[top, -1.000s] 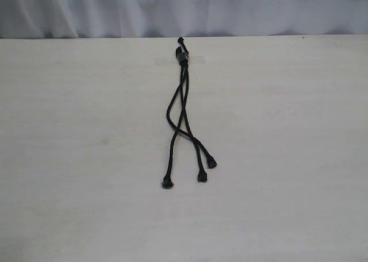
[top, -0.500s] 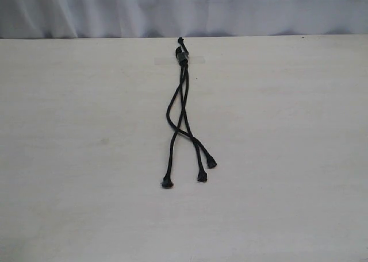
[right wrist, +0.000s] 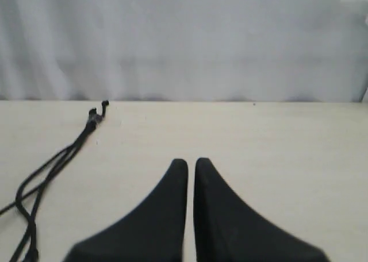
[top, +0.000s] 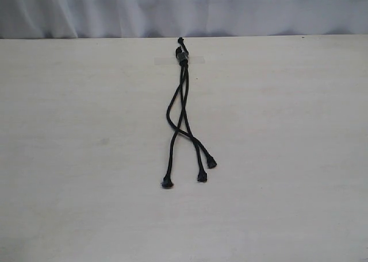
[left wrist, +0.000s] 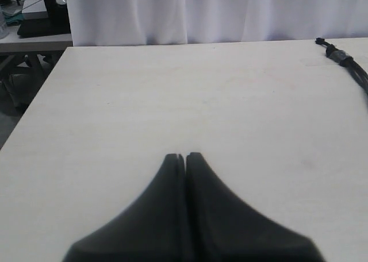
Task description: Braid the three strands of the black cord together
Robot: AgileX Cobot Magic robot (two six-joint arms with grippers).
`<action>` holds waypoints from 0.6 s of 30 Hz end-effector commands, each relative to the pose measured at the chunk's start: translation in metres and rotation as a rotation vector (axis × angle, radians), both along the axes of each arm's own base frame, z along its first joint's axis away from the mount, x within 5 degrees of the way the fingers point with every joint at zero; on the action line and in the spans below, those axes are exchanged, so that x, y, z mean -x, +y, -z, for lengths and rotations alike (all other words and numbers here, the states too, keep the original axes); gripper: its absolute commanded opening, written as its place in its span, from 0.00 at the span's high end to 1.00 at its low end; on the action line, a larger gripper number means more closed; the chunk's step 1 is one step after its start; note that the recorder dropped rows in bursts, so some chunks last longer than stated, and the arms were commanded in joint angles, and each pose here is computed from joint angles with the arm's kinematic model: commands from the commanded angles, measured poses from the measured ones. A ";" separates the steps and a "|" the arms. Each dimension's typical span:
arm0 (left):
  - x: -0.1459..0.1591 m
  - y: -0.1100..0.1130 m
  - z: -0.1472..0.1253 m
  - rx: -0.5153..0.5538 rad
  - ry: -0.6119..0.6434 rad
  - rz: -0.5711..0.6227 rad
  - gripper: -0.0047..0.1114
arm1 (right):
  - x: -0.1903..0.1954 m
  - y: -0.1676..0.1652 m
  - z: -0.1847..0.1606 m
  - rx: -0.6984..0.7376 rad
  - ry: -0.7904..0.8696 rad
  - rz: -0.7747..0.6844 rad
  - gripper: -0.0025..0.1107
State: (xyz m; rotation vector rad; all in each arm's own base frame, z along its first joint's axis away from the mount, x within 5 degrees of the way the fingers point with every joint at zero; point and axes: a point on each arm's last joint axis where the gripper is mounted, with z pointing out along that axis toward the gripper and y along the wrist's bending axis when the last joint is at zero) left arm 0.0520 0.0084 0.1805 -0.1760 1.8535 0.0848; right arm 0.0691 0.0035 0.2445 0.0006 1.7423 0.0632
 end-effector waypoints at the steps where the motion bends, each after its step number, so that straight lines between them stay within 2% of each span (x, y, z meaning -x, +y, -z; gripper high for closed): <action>1: 0.000 0.000 0.000 0.003 -0.007 -0.006 0.96 | -0.001 -0.001 0.051 0.024 0.097 0.007 0.94; 3: 0.000 0.000 0.000 0.003 -0.007 -0.006 0.96 | 0.000 -0.001 0.063 0.022 0.154 0.004 0.94; 8: 0.000 0.000 0.000 0.003 -0.007 -0.006 0.96 | 0.005 -0.001 0.052 0.020 0.007 0.011 0.94; 10: 0.000 0.000 0.000 0.003 -0.007 -0.006 0.96 | 0.013 -0.001 0.046 0.018 -0.102 0.012 0.94; 18: 0.000 0.000 0.000 0.001 -0.007 -0.006 0.96 | 0.013 -0.002 0.041 0.017 -0.151 0.020 0.94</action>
